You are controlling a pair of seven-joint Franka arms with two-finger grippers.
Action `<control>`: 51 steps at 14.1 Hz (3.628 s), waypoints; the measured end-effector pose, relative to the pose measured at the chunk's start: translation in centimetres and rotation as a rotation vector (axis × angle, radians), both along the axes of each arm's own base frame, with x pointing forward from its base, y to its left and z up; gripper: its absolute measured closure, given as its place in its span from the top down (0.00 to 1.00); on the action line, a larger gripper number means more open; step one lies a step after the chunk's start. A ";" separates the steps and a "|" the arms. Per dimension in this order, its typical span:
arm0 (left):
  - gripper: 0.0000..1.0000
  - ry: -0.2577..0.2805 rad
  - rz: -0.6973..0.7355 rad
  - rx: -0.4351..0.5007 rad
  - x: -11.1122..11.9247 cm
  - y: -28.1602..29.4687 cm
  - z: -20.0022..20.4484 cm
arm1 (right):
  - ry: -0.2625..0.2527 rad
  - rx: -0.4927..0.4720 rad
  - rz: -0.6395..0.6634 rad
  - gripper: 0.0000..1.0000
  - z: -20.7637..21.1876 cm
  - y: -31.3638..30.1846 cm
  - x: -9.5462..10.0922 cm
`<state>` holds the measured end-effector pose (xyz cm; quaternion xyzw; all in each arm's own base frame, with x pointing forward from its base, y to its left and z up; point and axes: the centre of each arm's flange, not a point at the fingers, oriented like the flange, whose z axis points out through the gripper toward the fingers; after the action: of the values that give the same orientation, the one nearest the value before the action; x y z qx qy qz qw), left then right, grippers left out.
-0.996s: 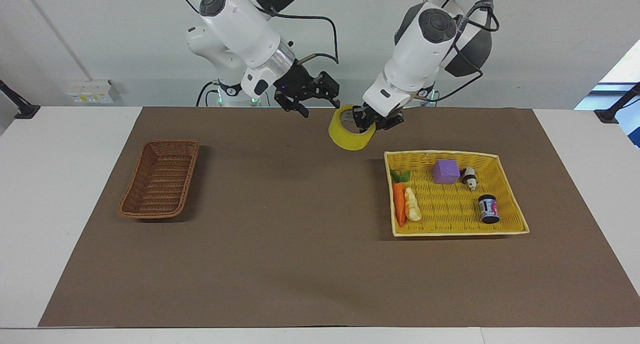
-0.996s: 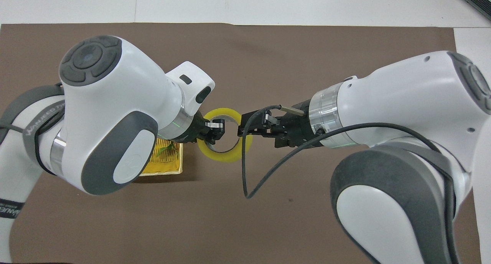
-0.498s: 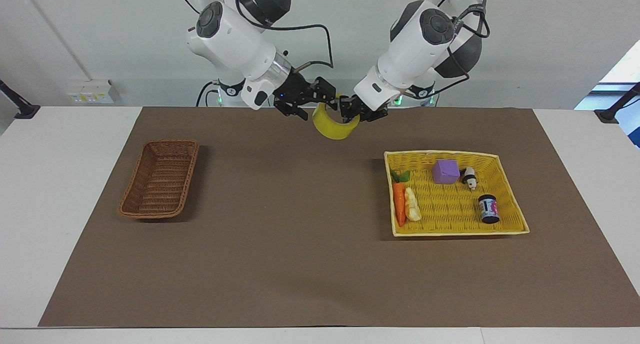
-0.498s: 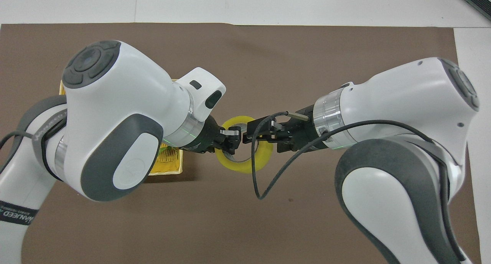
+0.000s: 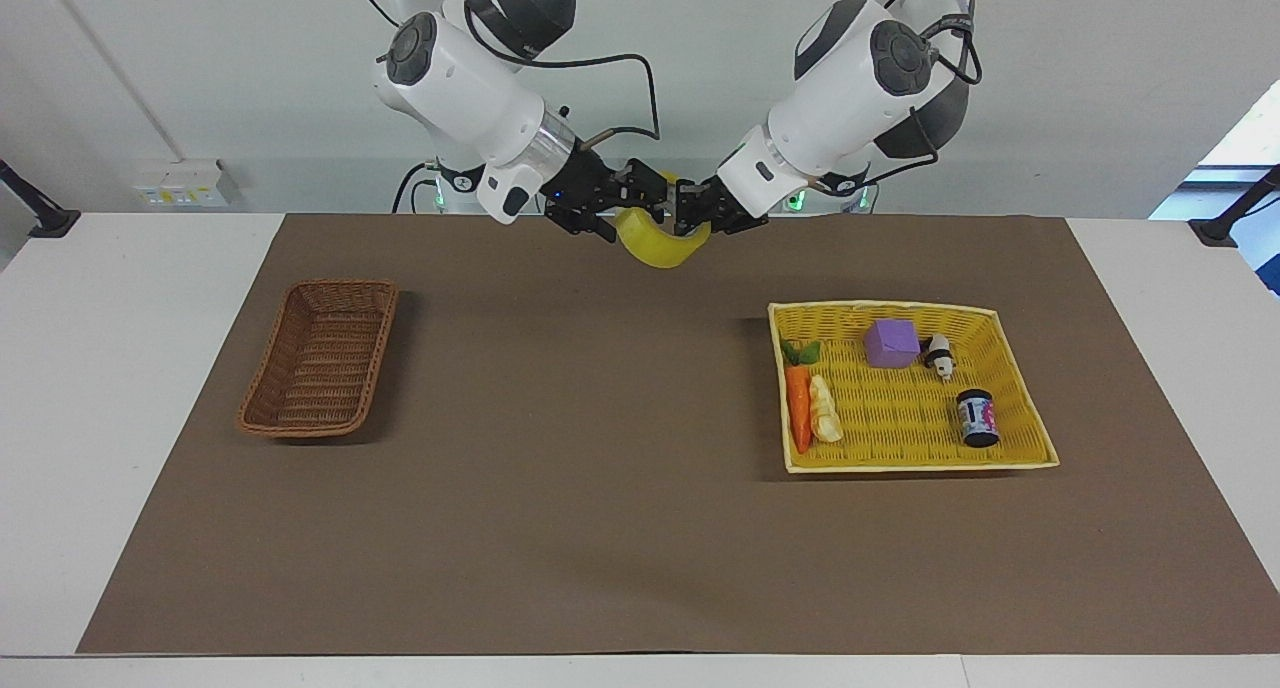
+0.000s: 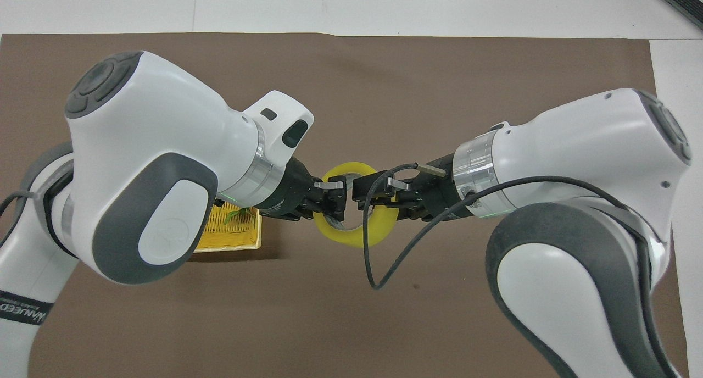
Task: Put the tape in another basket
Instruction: 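Grasp the tape with the right gripper while the left gripper holds it, then carry the tape to the wicker basket while the left gripper withdraws, then lower the tape into the wicker basket and open the right gripper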
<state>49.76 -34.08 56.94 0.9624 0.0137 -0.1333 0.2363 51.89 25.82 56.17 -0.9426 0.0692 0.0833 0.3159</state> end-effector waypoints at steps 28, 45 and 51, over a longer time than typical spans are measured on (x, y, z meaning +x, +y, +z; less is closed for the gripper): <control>1.00 -0.243 0.081 0.276 6.2 20.1 3.6 | -0.166 -0.328 0.065 0.00 -10.8 -36.4 6.7; 1.00 -0.188 -0.154 0.434 5.8 32.4 5.2 | -0.102 -0.366 0.218 0.00 -21.1 -45.2 2.8; 1.00 -0.187 -0.157 0.433 5.8 32.3 5.1 | -0.092 -0.367 0.208 0.16 -22.5 -45.5 2.4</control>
<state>55.59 -1.77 62.01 0.9968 -0.0548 -0.0557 0.0136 54.30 -19.68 33.72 -0.9892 -0.0287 0.0581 0.1314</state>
